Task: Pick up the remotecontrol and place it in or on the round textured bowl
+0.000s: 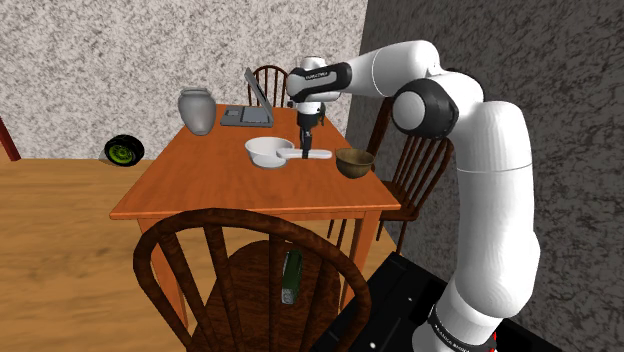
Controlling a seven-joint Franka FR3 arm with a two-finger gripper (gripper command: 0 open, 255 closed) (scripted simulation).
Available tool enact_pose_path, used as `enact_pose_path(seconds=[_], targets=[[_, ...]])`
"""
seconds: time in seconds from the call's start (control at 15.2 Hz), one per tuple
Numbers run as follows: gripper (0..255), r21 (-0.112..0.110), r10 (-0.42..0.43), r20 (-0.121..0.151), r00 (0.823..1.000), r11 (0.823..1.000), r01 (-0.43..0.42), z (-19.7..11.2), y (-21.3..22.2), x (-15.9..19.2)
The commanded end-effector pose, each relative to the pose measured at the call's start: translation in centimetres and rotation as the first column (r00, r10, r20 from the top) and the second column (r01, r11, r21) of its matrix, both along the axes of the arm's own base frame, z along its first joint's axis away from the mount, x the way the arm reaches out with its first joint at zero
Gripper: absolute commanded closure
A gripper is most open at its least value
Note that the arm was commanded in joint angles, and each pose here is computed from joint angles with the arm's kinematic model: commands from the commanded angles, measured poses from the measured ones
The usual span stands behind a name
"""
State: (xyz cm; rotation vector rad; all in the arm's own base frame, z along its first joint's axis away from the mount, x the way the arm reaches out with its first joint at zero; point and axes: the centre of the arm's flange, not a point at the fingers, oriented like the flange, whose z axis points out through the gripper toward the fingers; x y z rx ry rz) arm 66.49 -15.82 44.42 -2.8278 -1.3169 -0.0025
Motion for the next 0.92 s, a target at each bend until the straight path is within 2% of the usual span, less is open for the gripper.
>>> enact_pose_path(seconds=[0.0, 0.59, 0.86], targets=[[255, 0.0, 0.0, 0.0, 1.0, 1.0, 0.0, 1.3, 0.1, 0.0], [255, 0.0, 0.0, 0.0, 1.0, 1.0, 0.0, 5.7, 0.1, 0.0], [255, 0.0, 0.0, 0.0, 1.0, 1.0, 0.0, 5.8, -4.6, -2.4]])
